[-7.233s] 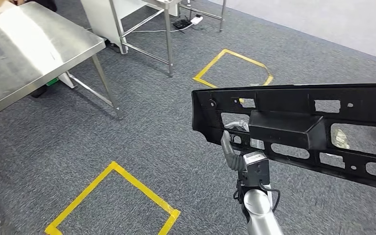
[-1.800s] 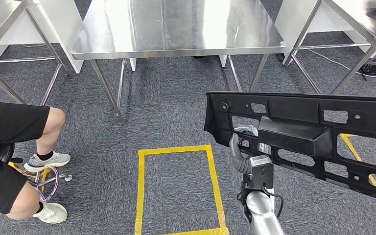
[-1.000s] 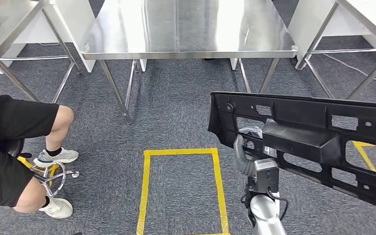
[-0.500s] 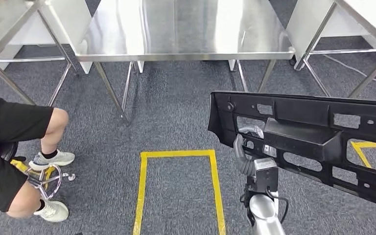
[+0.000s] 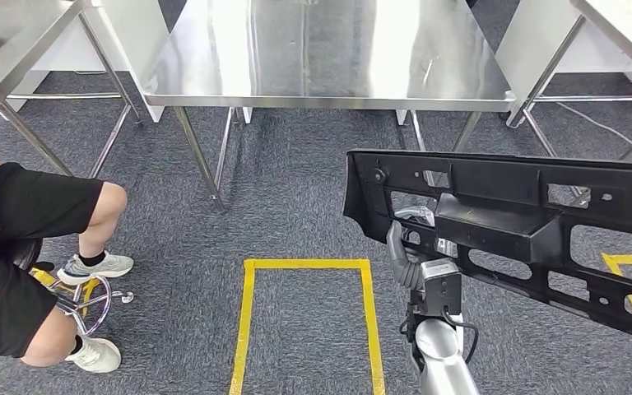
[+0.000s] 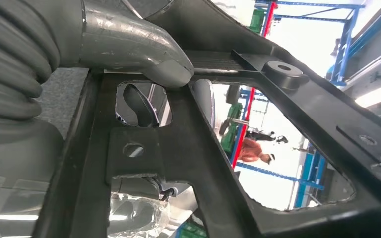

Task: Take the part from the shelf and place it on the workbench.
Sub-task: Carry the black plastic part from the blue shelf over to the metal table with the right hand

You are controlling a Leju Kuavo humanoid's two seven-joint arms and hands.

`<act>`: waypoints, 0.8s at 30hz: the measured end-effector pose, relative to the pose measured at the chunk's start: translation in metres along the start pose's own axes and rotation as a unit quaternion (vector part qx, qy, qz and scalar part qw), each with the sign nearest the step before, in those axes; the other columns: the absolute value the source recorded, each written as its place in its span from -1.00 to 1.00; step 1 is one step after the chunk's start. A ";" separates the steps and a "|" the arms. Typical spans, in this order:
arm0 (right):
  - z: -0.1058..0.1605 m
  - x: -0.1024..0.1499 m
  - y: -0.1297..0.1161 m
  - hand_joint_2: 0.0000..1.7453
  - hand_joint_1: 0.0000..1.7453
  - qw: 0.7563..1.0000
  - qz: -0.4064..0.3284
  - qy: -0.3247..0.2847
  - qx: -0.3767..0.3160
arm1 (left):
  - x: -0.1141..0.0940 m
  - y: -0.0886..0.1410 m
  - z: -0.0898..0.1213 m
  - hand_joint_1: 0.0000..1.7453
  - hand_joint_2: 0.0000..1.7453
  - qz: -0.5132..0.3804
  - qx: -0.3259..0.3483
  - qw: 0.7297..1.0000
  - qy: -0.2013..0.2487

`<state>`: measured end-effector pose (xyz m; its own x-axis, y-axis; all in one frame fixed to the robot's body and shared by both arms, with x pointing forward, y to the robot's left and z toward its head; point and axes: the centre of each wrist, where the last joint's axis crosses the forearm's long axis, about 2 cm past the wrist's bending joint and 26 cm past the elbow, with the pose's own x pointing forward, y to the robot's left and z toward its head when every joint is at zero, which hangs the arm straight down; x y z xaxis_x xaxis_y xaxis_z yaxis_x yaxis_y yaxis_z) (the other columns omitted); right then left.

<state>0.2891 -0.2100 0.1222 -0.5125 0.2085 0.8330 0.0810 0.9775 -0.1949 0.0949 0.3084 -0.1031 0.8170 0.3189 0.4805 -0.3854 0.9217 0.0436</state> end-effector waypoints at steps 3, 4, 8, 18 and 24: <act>-0.001 -0.001 0.000 1.00 1.00 1.000 0.000 0.000 0.000 | -0.002 0.001 0.001 -1.00 1.00 0.002 0.001 1.000 0.002; -0.001 0.000 0.001 1.00 1.00 1.000 -0.001 -0.001 0.000 | -0.002 0.001 0.001 -1.00 1.00 0.003 0.002 1.000 0.002; -0.001 -0.001 0.002 1.00 1.00 1.000 -0.002 0.000 0.001 | -0.004 0.002 0.001 -1.00 1.00 0.003 0.002 1.000 0.004; -0.002 -0.002 0.002 1.00 1.00 1.000 -0.002 0.000 0.002 | -0.006 0.002 0.002 -1.00 1.00 0.004 0.002 1.000 0.006; -0.004 -0.002 0.001 1.00 1.00 1.000 0.000 -0.002 0.003 | -0.005 0.002 0.001 -1.00 1.00 0.009 -0.001 1.000 0.002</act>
<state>0.2936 -0.2094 0.1220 -0.5165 0.2085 0.8305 0.0759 0.9772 -0.1981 0.0900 0.3083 -0.1041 0.8120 0.3356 0.4776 -0.3986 0.9165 0.0337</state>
